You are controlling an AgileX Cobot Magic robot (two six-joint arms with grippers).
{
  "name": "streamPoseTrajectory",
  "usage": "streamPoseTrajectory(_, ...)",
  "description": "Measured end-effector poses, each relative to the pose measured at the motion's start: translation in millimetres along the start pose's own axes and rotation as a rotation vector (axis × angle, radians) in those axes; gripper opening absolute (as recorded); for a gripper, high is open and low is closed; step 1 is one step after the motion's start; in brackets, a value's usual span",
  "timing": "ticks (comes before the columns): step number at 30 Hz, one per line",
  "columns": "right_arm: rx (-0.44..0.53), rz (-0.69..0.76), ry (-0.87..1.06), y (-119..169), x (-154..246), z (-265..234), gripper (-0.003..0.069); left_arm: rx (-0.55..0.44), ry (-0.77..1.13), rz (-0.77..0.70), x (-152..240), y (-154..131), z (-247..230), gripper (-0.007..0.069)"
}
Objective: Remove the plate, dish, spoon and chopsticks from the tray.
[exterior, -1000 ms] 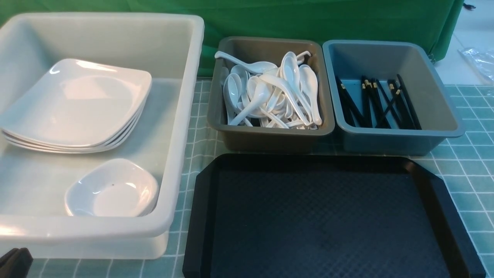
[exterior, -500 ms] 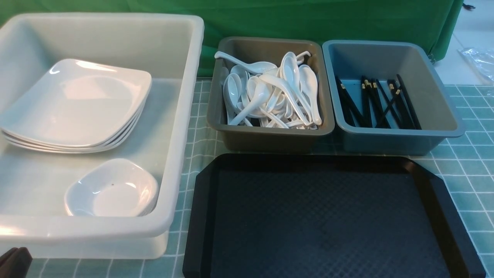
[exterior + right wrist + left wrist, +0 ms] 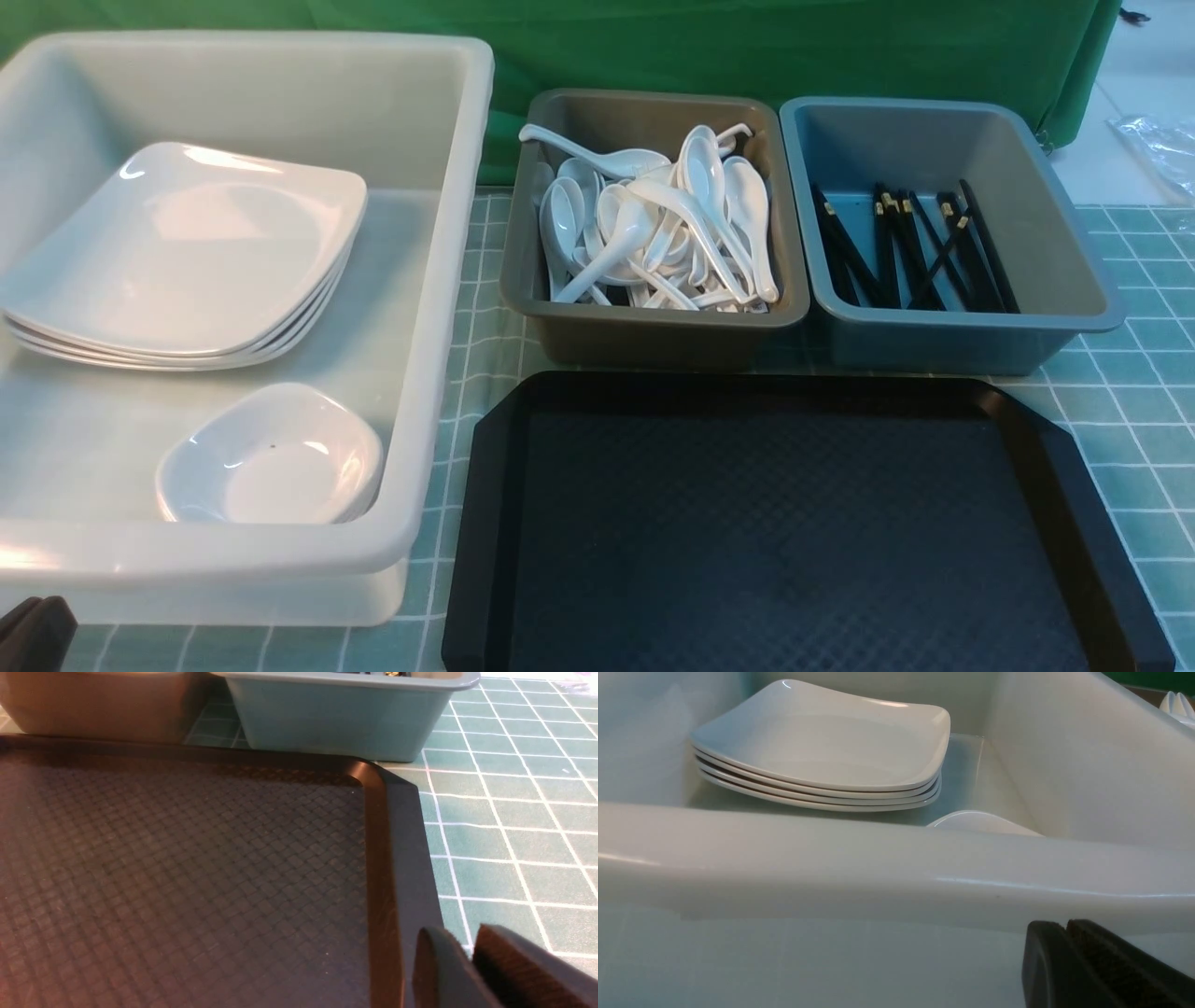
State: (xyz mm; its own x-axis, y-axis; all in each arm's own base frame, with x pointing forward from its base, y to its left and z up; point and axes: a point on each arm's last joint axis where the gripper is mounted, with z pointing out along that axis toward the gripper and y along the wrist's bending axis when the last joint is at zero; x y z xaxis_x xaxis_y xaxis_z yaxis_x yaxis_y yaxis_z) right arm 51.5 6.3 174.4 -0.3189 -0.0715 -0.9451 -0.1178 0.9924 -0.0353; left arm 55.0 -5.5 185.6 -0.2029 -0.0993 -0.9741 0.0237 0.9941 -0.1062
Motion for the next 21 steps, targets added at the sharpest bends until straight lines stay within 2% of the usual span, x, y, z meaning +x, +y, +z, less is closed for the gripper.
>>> streamPoseTrajectory(21,0.0,0.0,0.0,0.0,0.0,0.0,0.0202,0.0,-0.001,-0.001,-0.1,0.0,0.0,0.0017)
